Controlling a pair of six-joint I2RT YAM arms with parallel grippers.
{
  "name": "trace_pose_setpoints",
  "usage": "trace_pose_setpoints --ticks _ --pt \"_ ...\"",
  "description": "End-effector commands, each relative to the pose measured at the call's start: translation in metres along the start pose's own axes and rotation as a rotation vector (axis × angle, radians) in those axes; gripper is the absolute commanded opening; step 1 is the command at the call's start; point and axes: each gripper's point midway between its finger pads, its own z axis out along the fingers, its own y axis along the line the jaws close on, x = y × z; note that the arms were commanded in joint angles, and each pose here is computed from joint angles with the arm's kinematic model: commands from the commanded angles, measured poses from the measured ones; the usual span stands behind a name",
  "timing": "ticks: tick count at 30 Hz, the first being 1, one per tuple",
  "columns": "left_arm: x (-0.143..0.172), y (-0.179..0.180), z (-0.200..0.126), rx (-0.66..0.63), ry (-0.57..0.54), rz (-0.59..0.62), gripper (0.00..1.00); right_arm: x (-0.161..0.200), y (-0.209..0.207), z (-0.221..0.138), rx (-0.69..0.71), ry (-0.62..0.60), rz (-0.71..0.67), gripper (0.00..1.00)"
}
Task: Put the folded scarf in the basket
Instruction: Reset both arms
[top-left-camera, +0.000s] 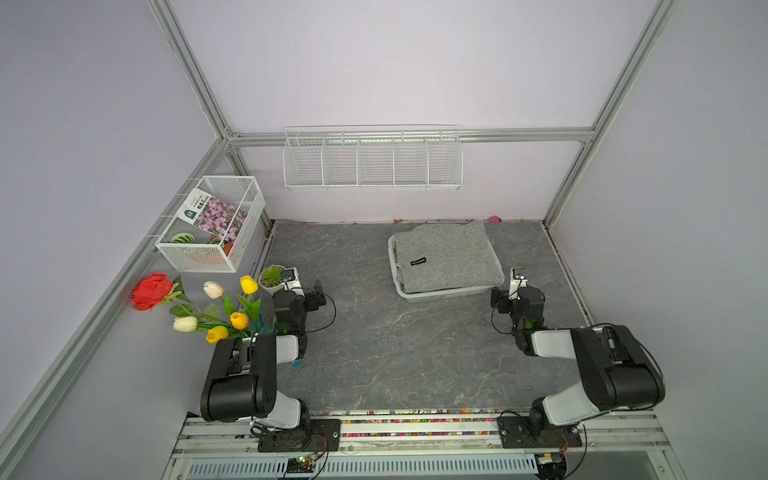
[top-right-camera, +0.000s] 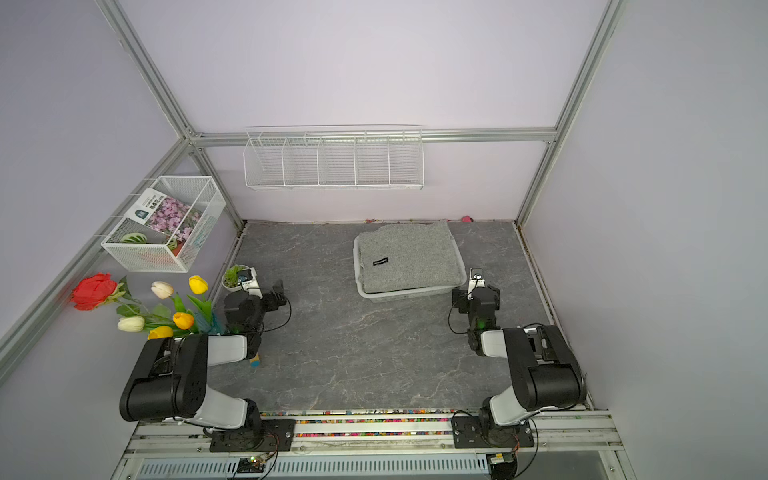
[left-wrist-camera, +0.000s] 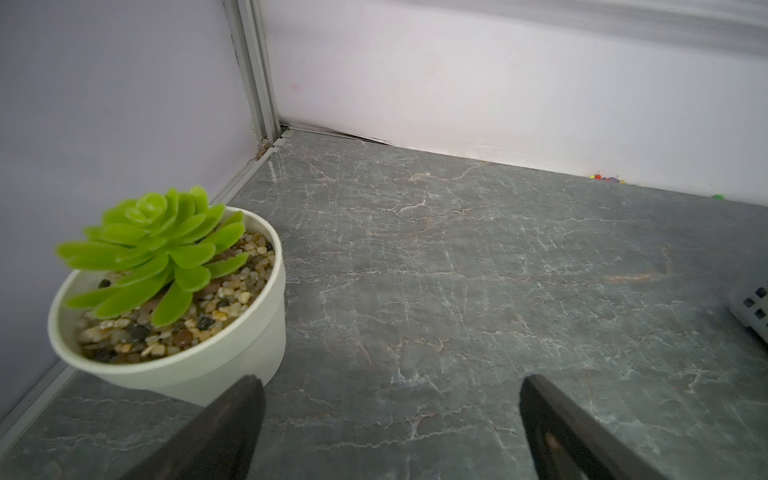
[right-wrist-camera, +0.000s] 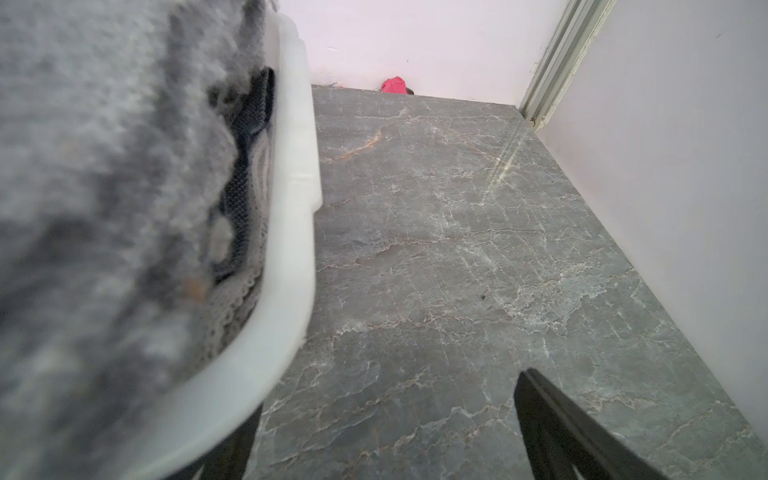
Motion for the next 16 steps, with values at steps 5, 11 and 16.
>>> trace_pose_setpoints --ticks 5,11,16 --pt "-0.0083 -0.0023 0.0028 0.016 -0.021 0.01 1.0 -0.01 -0.0011 0.0005 0.002 -0.023 0.024 0.99" --pt "-0.0085 -0.0022 0.0028 0.017 -0.022 0.01 1.0 -0.0088 -0.0002 0.0023 -0.004 -0.013 0.026 0.99" --pt "-0.0084 -0.0024 0.0028 0.017 -0.022 0.011 1.0 -0.0101 -0.0023 0.0021 -0.015 -0.014 0.038 0.99"
